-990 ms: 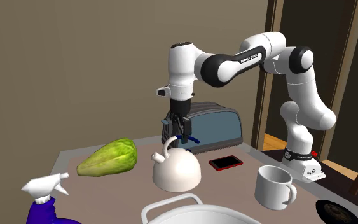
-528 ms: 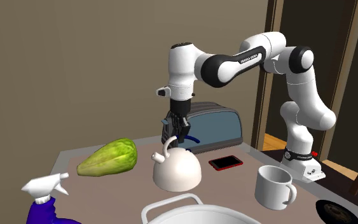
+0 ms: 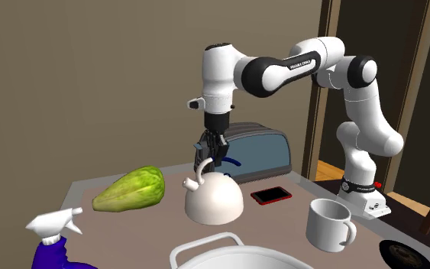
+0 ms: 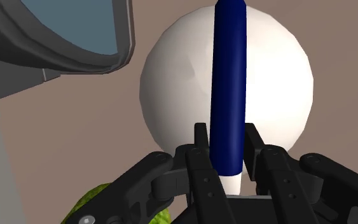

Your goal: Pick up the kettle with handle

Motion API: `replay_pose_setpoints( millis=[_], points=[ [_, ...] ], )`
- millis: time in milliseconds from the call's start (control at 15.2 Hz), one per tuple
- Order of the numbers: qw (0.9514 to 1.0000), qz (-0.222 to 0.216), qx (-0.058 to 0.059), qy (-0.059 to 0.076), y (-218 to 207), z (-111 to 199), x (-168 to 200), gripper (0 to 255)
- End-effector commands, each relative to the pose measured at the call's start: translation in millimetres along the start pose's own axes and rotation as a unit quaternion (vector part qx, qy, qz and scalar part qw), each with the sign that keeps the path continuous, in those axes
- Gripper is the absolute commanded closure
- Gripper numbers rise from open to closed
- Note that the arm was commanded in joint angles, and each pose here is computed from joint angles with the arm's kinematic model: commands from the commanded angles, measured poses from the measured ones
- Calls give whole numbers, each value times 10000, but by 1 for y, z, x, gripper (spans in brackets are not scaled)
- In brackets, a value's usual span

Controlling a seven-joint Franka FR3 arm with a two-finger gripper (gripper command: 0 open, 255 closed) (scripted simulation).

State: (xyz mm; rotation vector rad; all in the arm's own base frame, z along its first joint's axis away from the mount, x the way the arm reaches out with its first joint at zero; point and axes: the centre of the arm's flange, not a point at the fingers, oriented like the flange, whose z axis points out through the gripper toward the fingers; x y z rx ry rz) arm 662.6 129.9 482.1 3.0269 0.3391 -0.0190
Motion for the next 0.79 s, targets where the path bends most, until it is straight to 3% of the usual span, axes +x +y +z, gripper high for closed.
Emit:
replay_pose_setpoints(
  millis=[0,726],
  points=[
    [10000,1,-1,9,2,-11,0,255],
    [10000,1,-1,9,7,-59,-1,255]
  ],
)
